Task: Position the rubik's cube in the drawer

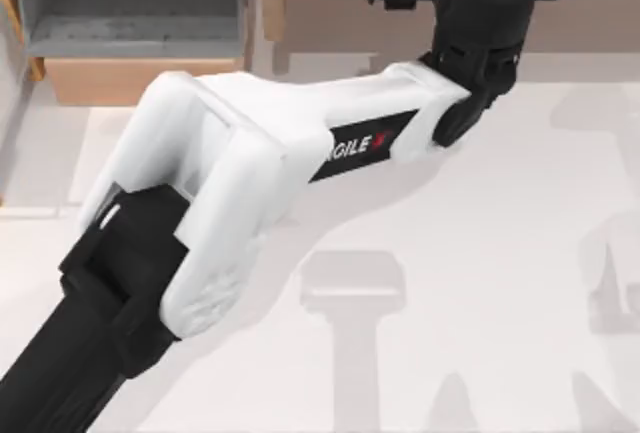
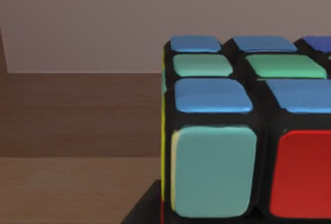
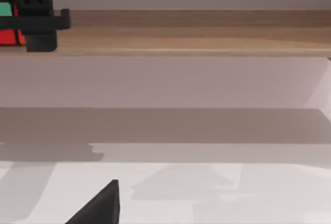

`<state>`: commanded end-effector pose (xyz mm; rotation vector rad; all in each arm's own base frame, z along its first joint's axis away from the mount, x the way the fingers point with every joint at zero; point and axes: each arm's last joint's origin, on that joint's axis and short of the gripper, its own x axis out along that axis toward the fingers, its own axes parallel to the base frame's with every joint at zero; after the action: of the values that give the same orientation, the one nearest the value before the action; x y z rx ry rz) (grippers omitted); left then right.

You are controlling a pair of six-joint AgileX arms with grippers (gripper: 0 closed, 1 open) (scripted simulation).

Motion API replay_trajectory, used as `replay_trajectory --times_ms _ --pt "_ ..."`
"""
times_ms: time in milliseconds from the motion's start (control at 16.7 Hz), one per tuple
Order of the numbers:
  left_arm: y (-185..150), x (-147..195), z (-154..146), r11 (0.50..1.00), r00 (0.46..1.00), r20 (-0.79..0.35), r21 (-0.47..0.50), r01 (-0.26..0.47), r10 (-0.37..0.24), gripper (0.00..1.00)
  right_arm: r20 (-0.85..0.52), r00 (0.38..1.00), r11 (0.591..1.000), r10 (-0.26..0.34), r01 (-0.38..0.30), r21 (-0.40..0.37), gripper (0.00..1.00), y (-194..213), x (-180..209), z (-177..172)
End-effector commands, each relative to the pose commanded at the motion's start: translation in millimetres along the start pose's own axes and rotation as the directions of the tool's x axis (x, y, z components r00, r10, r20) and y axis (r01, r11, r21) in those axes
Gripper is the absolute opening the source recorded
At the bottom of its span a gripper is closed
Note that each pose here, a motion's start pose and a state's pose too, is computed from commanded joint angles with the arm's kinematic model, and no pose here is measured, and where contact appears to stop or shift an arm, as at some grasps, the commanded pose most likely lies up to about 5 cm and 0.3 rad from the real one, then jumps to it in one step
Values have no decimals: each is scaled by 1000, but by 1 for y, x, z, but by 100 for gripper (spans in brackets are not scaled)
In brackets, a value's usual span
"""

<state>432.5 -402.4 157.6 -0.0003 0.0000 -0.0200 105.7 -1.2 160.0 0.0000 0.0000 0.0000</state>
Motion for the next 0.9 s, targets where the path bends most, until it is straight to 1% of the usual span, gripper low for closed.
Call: replay_trajectory --times_ms 360,720,900 --pt "-2 -3 2 1000 1000 2 0 4 -4 0 0 1000 1000 0 0 0 100 0 0 0" --pt "-1 -21 20 1000 1000 1 1 4 -4 0 0 1000 1000 0 0 0 100 0 0 0" --pt "-2 -22 21 1000 1000 2 0 4 -4 0 0 1000 1000 0 0 0 100 0 0 0"
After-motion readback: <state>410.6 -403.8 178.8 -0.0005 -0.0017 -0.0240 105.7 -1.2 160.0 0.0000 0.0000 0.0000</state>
